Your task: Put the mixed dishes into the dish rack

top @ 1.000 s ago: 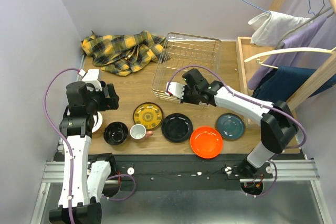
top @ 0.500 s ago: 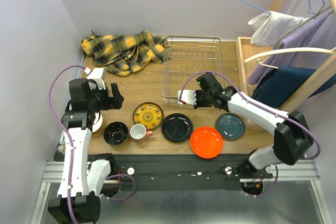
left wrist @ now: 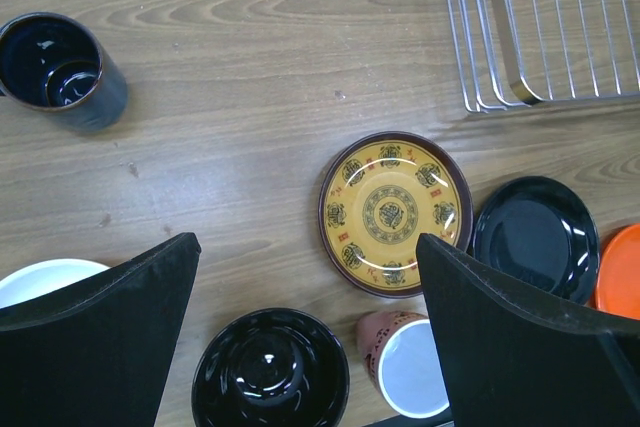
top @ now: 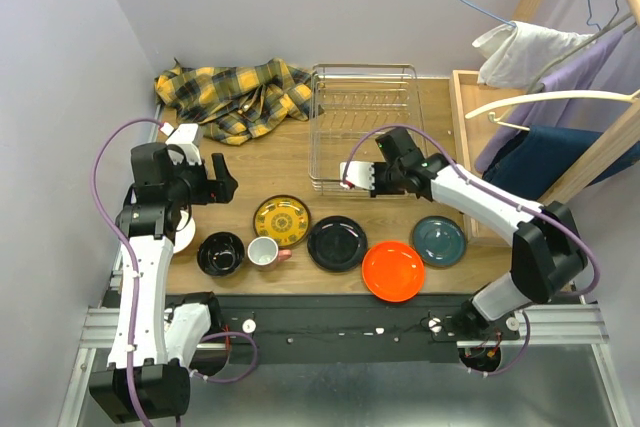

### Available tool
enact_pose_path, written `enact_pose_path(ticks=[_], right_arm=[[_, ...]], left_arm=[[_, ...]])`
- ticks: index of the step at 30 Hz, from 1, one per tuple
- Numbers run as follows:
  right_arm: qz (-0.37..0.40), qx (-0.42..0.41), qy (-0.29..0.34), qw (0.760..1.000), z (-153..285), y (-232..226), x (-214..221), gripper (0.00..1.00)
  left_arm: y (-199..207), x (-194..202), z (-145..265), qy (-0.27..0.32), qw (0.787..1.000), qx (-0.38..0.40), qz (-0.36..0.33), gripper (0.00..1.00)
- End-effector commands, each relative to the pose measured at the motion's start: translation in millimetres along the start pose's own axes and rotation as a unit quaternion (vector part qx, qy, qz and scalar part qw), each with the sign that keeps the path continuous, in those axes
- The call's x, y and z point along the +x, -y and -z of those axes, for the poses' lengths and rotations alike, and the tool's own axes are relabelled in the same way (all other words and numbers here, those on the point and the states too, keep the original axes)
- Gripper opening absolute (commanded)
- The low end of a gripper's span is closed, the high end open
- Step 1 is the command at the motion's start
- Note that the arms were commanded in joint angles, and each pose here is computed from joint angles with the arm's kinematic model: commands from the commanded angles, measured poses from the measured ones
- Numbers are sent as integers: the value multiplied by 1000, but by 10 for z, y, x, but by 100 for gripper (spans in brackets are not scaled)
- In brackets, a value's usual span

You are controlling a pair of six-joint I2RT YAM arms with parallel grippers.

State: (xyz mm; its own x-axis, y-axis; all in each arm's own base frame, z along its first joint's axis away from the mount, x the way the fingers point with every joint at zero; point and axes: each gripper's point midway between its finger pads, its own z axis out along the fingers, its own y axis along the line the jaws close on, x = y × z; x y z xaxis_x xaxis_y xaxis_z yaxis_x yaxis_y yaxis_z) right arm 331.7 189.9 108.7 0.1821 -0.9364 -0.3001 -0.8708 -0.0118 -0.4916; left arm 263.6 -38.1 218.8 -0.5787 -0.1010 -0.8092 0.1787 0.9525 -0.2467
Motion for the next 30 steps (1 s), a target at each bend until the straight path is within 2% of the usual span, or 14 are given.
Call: enact_pose_path(ticks=[1,10,14,18,23,24,25,26,27,29,30], right_arm=[[-3,-20,-8,1000,-149,72,-7,1],[-56,-52,9,997,-105,37,-180,1],[-52,-59,10,997,-79,-51,-193,1],[-27,-66,22,997,-72,-177,-299,1],[-36,-66,23,997,-91,-190,-414,1],[-39,-63,14,997,-109,-180,-384,3],[-43,-53,9,998,-107,-140,-370,16],[-47,-43,3,998,-95,-89,-360,43],[-52,-23,-4,998,-41,1,-350,48],[-66,-4,10,998,74,103,-421,56],[-72,8,20,997,154,173,-475,59]], left_arm=[[106,-143,53,15,1000,22,-8,99],[104,-69,45,13,1000,24,-8,99],[119,-70,24,16,999,31,-10,99],[85,-54,-2,1,999,32,-40,99],[15,-171,16,-17,995,21,-94,99],[-35,-168,8,-24,995,11,-100,98],[-98,-217,20,-22,994,-8,-107,99],[-157,-251,23,-26,992,-22,-118,99],[-264,-194,-16,-55,990,-40,-121,98],[-335,-352,18,-64,983,-51,-167,94],[-422,-321,-30,-89,979,-61,-172,93]])
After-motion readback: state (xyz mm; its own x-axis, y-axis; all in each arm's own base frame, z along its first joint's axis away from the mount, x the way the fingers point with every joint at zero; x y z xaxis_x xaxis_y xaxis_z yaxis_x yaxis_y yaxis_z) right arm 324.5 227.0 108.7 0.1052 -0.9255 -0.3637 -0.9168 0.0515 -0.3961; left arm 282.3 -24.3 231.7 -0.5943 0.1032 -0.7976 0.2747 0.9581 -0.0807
